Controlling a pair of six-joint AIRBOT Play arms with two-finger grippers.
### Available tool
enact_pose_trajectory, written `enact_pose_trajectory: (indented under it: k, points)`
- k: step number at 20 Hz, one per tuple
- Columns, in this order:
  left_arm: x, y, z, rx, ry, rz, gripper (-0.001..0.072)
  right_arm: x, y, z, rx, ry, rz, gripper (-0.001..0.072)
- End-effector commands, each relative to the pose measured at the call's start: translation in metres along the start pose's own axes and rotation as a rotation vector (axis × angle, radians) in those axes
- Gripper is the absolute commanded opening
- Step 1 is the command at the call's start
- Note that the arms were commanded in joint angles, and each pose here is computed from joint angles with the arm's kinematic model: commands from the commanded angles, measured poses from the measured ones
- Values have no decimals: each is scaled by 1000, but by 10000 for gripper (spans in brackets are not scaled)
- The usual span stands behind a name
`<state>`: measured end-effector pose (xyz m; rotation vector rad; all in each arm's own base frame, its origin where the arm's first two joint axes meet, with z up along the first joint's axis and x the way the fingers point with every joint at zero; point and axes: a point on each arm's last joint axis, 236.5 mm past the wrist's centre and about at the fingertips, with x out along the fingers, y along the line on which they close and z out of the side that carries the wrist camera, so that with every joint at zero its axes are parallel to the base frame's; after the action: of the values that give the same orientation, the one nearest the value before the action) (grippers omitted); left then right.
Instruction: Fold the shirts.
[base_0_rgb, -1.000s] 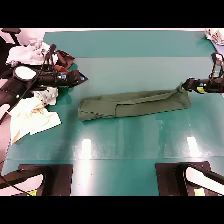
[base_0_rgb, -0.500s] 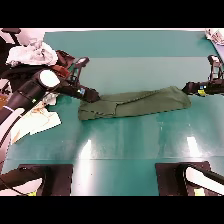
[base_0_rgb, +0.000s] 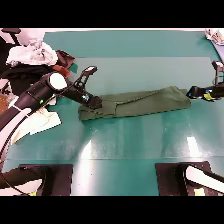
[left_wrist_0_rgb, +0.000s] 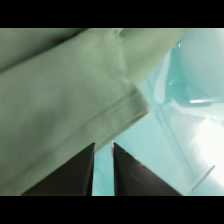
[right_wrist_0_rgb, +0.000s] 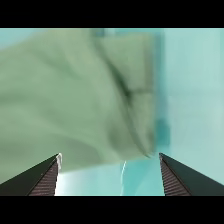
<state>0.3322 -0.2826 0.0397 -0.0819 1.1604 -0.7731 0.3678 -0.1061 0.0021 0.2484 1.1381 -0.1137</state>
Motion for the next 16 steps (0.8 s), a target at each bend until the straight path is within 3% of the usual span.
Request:
enact_pose_trajectory:
  k: [1, 3, 9, 11, 13, 16]
  points:
    - [-2, -1, 20, 4, -62, 32, 138, 11, -16, -28, 112, 109, 172, 706]
    - [-3, 0, 34, 8, -82, 43, 112, 17, -12, -29, 193, 102, 389, 706]
    - [25, 1, 57, -39, -45, 6, 111, 39, -37, -13, 186, 109, 479, 706]
    - [37, -1, 59, -67, -29, -25, 111, 52, -25, -6, 138, 132, 494, 706]
    - [50, -3, 54, -65, -4, -42, 55, 69, -7, -8, 85, 171, 520, 706]
    - [71, -14, 39, -31, 52, -49, 55, 94, 25, -15, -4, 216, 546, 705]
